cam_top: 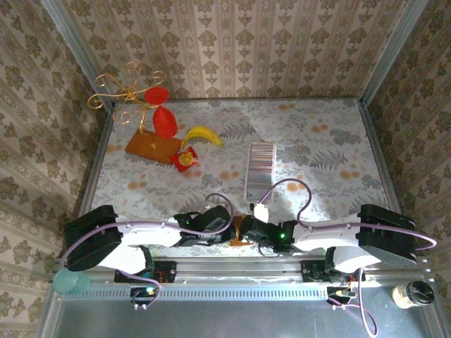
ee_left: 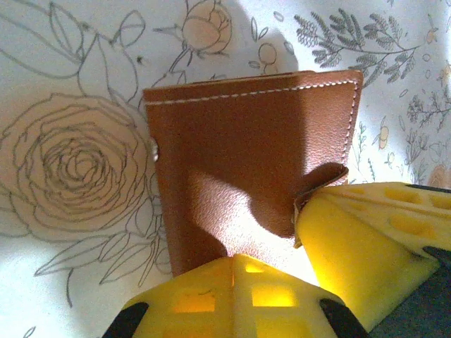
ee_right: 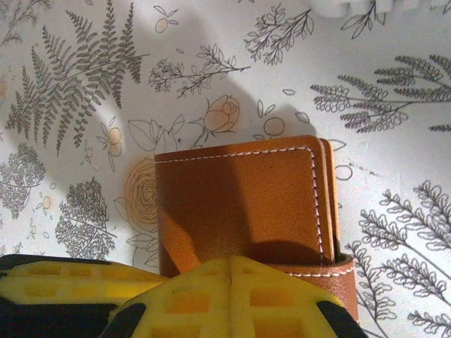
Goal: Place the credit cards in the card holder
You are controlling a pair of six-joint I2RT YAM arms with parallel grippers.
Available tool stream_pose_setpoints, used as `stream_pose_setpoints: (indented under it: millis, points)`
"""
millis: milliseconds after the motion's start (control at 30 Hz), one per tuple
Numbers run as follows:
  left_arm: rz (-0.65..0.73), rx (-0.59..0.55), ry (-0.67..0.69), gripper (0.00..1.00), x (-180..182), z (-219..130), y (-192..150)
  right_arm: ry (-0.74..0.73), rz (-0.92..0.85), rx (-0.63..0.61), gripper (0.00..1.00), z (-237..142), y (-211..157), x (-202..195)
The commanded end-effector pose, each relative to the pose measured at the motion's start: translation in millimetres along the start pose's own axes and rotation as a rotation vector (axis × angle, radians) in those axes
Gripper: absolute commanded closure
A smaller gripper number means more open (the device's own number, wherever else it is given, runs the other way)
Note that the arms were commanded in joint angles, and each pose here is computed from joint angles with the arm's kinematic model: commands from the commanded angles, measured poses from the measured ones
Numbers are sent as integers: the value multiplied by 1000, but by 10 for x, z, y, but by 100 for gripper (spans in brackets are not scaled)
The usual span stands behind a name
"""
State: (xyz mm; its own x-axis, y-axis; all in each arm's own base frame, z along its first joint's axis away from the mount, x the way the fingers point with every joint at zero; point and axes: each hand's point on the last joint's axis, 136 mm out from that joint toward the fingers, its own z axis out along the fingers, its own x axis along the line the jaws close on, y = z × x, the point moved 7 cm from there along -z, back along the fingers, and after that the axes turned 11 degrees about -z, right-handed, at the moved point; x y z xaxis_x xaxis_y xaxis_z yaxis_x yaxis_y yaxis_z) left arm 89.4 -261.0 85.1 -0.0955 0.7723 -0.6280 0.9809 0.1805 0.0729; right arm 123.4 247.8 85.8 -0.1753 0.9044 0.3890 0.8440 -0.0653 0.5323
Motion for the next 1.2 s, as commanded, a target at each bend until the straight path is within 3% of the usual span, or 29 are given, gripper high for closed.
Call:
stream_pose_setpoints:
  millis: [0,67,133,200,233,267,300,367,500,700,767,867,933,1000,1067,1167]
  points:
    - [-16,-13,140,100,309,-119,11,-221,-114,189,100,-6,-441,-557]
    - [12,-62,174,90,274,-311,110,-153,-116,123,100,-67,-282,-373]
    - [37,-120,197,71,274,-524,234,-93,-119,44,84,-158,-89,-176]
    - [32,-181,213,58,317,-767,392,-49,-134,-45,64,-281,127,-2]
    - [43,-225,204,43,334,-912,490,-36,-138,-89,55,-360,250,65]
    - [39,-282,200,9,363,-1067,589,-24,-141,-127,50,-439,370,113]
    - [51,-330,183,0,370,-1188,679,-18,-142,-159,45,-504,477,134]
    - [78,-463,153,0,397,-1467,892,-11,-141,-212,33,-630,698,122]
    - [109,-712,198,0,494,-1887,1261,-65,-206,-316,21,-792,1082,-148]
    - [25,-1078,501,0,944,-2298,1774,-280,-477,-631,14,-1003,1595,-691]
    - [-30,-1156,556,0,1172,-2330,1902,-398,-470,-654,13,-1008,1759,-1006]
    - [26,-1257,521,0,1369,-2268,2065,-442,-386,-618,12,-897,1916,-1500]
    - [105,-1256,552,0,1444,-2226,2140,-465,-304,-609,10,-897,2030,-1766]
    - [186,-1195,609,0,1506,-2167,2227,-468,-329,-592,11,-866,2107,-1905]
    - [182,-1144,650,0,1615,-2119,2291,-542,-368,-605,9,-849,2122,-2018]
    - [172,-1171,586,0,1753,-2058,2361,-532,-352,-592,9,-708,2065,-2250]
